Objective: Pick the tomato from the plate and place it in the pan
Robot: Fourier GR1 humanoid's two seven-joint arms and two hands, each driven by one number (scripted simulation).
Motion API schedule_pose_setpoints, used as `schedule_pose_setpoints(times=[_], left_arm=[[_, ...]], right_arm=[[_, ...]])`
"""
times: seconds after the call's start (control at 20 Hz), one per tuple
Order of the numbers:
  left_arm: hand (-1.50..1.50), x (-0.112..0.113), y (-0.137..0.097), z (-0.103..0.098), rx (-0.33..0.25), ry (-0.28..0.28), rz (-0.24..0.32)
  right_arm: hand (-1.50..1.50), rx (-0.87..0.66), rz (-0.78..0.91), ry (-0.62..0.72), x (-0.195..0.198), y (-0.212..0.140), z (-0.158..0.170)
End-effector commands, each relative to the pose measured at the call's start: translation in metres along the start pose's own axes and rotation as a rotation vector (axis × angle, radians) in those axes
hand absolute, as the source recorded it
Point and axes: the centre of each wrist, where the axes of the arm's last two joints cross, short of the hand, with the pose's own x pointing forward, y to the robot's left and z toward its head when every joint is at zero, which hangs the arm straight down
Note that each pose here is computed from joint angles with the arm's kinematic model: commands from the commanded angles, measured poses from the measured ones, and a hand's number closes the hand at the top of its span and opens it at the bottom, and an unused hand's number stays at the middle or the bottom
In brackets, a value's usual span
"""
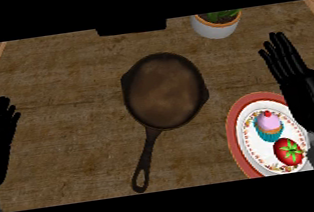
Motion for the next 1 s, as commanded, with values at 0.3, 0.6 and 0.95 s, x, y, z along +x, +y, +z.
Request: schedule_pose_setpoints(times=[0.3, 0.6, 0.95], left_arm=[[0.00, -0.037, 0.029, 0.000, 0.112, 0.172, -0.154], [0.00, -0.044, 0.025, -0.005, 0.122, 0.228, -0.200], [0.00, -0.041, 0.012, -0.017, 0.059, 0.200, -0.227]], right_arm=[[-1.50, -0.375, -0.235, -0.381, 0.033, -0.041, -0.004], [1.50, -0.637, 0.122, -0.076, -0.047, -0.074, 0.084], [-1.50, -0.435, 0.342, -0.096, -0.009, -0.075, 0.133]])
